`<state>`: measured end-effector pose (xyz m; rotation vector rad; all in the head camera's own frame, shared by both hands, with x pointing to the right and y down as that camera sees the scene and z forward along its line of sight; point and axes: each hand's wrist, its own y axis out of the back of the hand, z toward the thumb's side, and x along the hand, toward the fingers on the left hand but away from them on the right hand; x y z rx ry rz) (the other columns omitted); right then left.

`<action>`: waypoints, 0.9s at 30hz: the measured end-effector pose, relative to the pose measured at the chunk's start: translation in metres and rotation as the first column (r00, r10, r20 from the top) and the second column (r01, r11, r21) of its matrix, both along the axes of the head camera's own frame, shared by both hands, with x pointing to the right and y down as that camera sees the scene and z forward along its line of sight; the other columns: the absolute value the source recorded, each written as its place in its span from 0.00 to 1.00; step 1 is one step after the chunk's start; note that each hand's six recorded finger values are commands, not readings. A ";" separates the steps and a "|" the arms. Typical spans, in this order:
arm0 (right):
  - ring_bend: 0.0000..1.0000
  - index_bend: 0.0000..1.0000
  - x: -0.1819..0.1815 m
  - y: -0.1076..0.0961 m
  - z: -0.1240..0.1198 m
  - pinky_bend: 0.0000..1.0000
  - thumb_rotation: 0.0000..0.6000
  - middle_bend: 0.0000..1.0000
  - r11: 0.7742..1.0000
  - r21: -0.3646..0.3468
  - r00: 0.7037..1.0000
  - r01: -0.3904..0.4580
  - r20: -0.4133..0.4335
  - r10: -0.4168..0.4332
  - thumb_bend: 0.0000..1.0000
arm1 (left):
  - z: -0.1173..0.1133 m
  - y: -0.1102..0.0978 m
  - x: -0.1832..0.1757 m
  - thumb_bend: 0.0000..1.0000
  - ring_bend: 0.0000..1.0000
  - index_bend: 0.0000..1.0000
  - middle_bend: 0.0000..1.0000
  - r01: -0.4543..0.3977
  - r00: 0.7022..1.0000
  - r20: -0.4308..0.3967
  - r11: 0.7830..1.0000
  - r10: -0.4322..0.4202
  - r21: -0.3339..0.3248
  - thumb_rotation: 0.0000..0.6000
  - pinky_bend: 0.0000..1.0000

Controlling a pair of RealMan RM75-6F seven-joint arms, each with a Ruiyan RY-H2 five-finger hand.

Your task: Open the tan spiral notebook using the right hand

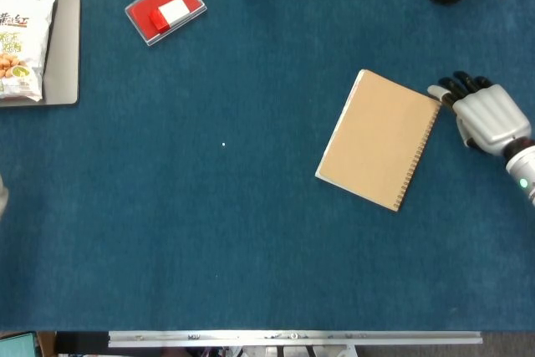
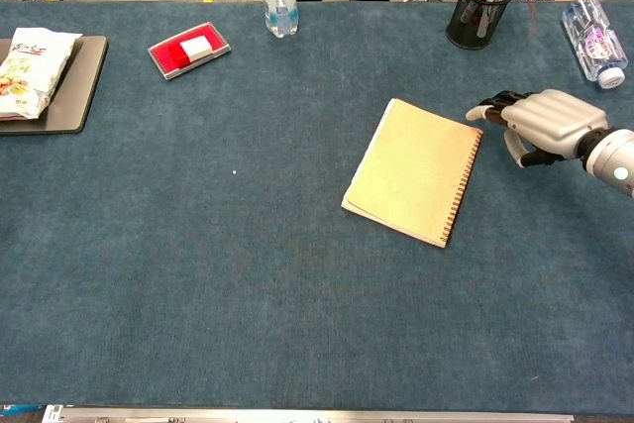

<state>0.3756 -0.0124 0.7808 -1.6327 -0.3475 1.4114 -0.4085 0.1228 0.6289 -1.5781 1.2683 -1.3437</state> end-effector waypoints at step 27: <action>0.07 0.14 -0.010 0.022 -0.007 0.20 1.00 0.12 0.996 -0.088 0.999 0.022 0.030 -0.019 0.81 | 0.001 0.000 -0.001 0.30 0.57 0.66 0.61 0.002 1.000 0.005 1.000 -0.002 -0.004 1.00 0.72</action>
